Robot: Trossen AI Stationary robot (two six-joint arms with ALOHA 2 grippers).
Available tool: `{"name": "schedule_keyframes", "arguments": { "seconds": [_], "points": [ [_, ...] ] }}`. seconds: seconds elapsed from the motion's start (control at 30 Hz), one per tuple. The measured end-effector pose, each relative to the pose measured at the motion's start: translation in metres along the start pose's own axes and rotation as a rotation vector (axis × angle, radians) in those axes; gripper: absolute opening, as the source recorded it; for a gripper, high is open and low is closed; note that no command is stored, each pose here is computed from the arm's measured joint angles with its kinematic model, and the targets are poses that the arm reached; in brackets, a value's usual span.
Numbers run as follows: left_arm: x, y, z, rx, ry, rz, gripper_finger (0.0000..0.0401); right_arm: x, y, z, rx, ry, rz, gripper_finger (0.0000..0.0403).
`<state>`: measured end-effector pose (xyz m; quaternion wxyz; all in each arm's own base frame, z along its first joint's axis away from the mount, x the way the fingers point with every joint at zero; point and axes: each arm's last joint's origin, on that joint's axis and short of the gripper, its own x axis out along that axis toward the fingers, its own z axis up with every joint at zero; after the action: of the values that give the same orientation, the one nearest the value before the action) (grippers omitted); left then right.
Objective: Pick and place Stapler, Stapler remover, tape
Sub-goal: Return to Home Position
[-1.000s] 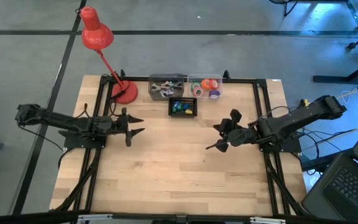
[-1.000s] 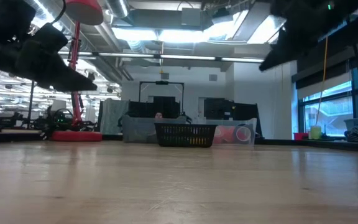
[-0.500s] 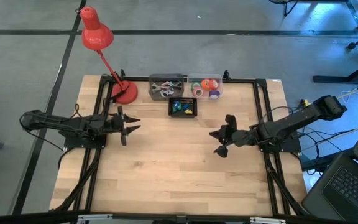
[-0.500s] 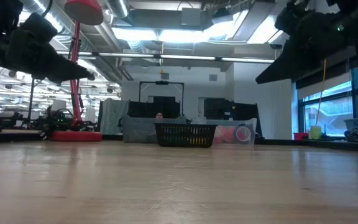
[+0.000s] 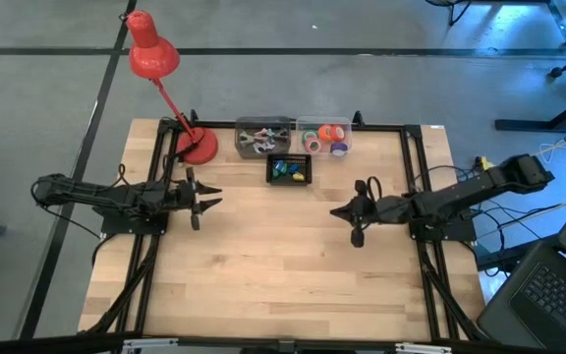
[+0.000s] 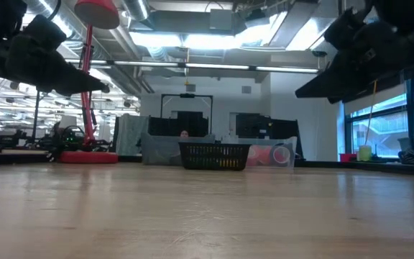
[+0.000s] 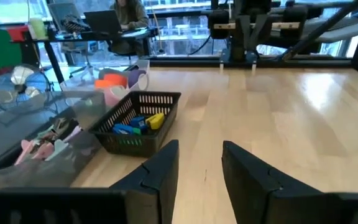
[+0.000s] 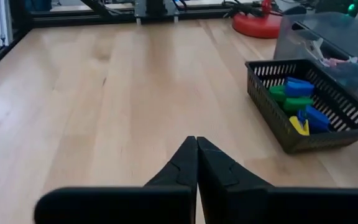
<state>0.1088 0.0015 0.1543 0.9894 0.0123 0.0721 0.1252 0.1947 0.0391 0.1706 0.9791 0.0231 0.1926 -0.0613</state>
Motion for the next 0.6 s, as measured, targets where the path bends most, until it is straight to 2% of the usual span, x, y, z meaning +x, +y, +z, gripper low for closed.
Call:
{"name": "schedule_keyframes", "arguments": {
  "seconds": [0.07, 0.17, 0.27, 0.4, 0.6],
  "points": [
    [0.000, 0.001, 0.003, -0.068, -0.027, 0.052, 0.0115, 0.002, -0.007, -0.001, 0.001, 0.004, 0.006, 0.0001],
    [-0.001, 0.010, 0.010, -0.308, -0.143, 0.329, 0.0112, 0.005, -0.017, 0.000, 0.026, -0.012, 0.039, 0.0001],
    [-0.005, 0.015, 0.015, -0.470, -0.251, 0.517, 0.0111, 0.006, -0.025, 0.001, 0.020, -0.009, 0.059, 0.0001],
    [-0.007, 0.019, 0.016, -0.512, -0.295, 0.651, 0.0114, 0.008, -0.035, 0.003, -0.048, -0.016, 0.059, 0.0001],
    [-0.008, 0.019, 0.016, -0.442, -0.271, 0.669, 0.0114, 0.007, -0.048, 0.001, -0.063, -0.061, 0.131, 0.0000]
  ]
}}
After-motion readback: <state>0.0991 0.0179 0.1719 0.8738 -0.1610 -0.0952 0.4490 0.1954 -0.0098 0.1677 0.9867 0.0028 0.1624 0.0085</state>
